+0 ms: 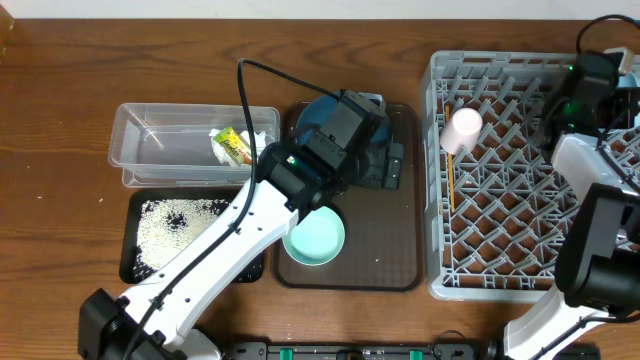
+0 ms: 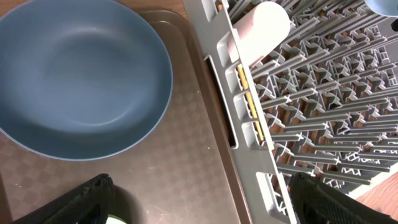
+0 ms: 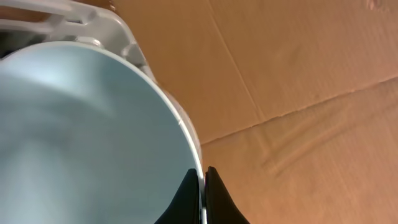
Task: Sort waste into correct bins and load items into the dishwasher rack
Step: 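Carry the light-blue bowl right over the rack with the right gripper, then lower the bowl upside down into the rack's back right and release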
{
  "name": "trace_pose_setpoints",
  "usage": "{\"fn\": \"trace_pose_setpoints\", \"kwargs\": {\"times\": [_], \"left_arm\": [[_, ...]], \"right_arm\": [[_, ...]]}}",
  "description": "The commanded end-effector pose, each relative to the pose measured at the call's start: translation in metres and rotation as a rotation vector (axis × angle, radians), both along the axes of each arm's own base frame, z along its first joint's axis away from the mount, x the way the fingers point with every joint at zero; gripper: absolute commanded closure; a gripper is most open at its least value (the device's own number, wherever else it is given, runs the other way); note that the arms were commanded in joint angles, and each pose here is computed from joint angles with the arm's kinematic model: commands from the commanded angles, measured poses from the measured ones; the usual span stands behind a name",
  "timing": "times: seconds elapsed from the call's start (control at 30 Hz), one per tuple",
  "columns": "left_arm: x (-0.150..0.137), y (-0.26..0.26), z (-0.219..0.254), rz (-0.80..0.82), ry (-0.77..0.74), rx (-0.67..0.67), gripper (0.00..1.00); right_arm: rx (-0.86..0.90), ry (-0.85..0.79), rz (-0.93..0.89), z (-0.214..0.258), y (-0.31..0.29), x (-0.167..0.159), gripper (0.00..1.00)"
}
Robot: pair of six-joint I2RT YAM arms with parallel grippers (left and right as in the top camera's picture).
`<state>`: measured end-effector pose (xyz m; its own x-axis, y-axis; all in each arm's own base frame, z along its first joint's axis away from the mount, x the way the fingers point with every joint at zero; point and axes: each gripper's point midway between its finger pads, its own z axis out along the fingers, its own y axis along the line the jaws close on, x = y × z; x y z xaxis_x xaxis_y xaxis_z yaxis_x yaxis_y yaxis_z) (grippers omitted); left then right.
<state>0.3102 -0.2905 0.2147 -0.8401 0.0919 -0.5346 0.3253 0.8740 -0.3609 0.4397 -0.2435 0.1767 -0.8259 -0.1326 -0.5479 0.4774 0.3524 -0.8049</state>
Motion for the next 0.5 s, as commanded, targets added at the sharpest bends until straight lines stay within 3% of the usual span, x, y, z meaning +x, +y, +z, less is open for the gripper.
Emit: {"fn": "trace_pose_setpoints", "kwargs": {"times": [0.0, 0.47], "left_arm": [[0.001, 0.0, 0.006, -0.002, -0.016, -0.005, 0.07], [0.001, 0.0, 0.006, -0.002, -0.016, -0.005, 0.07]], "right_arm": [[0.039, 0.076, 0.113, -0.021, 0.024, 0.016, 0.99], [0.104, 0.104, 0.215, -0.038, 0.059, 0.029, 0.99]]}}
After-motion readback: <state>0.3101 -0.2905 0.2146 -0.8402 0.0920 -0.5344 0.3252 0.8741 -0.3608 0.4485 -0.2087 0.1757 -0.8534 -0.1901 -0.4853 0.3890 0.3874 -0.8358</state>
